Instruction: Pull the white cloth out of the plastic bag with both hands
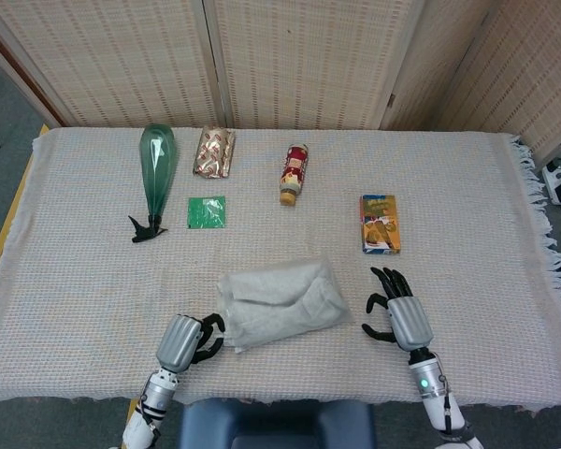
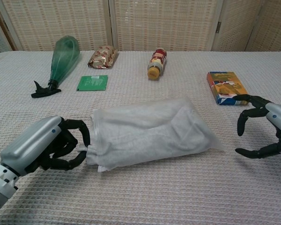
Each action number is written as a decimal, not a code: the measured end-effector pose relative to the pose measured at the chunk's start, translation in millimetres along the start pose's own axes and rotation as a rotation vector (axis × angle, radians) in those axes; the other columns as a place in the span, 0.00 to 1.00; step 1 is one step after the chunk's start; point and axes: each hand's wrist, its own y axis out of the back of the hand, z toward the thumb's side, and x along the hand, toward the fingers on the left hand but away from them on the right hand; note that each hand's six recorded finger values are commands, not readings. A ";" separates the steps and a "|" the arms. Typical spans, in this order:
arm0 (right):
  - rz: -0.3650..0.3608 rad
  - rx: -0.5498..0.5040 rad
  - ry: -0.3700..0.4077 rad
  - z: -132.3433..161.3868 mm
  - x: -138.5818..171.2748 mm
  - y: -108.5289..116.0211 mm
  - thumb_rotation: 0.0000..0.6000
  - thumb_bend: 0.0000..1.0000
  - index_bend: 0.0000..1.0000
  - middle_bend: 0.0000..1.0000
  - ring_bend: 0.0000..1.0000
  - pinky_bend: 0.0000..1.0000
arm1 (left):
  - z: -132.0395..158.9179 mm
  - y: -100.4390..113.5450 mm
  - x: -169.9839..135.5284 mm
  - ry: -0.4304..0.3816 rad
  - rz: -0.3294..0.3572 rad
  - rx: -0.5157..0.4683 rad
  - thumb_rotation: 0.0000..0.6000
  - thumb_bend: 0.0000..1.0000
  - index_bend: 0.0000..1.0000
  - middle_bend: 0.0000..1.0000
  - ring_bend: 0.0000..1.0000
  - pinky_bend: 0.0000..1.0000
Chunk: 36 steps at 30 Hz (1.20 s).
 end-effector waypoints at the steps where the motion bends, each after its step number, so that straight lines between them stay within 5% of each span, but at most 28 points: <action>1: 0.000 -0.007 0.001 1.0 -0.5 -2.0 1.00 0.13 0.57 0.08 0.00 0.00 | -0.5 0.2 0.2 0.001 0.001 0.001 1.00 0.73 0.73 1.00 1.00 1.00; 14: -0.011 -0.048 0.010 10.2 -10.0 -24.8 1.00 0.17 0.59 0.09 0.00 0.00 | -3.4 1.5 1.9 0.006 0.003 -0.001 1.00 0.73 0.73 1.00 1.00 1.00; 36: -0.033 -0.047 0.039 17.0 -18.7 -32.3 1.00 0.43 0.67 0.13 0.00 0.00 | -10.4 7.5 4.9 0.016 0.015 0.004 1.00 0.73 0.73 1.00 1.00 1.00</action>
